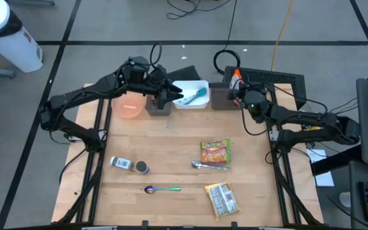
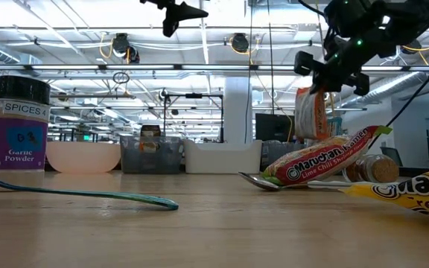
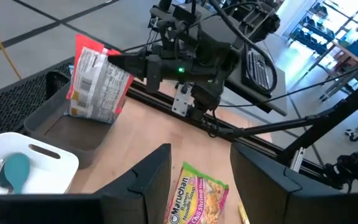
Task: Pick & Place Food Item
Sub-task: Put the orange noodle pack into the right black bin
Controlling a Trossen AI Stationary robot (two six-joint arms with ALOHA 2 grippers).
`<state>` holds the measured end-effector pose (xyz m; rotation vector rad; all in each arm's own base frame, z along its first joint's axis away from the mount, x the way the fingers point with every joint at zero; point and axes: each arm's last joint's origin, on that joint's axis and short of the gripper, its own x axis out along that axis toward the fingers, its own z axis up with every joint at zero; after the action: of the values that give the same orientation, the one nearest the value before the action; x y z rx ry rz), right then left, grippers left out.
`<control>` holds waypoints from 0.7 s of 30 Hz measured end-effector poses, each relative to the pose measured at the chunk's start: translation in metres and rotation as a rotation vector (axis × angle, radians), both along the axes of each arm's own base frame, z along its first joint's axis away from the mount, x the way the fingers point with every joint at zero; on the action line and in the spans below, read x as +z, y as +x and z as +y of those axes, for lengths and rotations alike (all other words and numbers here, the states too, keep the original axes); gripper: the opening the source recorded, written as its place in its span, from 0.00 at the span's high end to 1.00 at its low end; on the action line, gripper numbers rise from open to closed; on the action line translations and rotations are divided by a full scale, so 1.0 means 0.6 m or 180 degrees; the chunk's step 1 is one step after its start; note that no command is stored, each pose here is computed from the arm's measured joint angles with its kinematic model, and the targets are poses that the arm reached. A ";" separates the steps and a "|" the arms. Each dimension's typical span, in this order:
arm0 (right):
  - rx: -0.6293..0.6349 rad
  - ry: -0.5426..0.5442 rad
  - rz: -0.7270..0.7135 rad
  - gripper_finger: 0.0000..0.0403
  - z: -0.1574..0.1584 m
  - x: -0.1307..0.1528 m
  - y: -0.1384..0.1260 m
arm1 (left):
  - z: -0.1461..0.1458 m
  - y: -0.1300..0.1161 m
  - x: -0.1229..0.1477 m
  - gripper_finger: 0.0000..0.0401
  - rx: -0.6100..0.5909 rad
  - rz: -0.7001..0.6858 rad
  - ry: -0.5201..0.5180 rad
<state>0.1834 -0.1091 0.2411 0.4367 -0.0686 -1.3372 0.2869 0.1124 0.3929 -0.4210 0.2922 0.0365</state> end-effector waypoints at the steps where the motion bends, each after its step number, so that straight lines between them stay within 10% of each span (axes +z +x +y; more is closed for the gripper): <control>1: -0.0011 -0.0015 -0.0030 1.00 -0.001 -0.003 -0.001 | 0.000 0.000 0.000 0.56 0.0002 0.0001 -0.0001; 21: -0.0042 -0.0124 0.0051 1.00 -0.015 -0.044 0.010 | 0.002 0.000 0.000 0.56 0.0110 0.0016 0.0042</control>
<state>0.1896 -0.1182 0.2148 0.3931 -0.0841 -1.3499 0.2869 0.1138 0.3927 -0.4130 0.2895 0.0730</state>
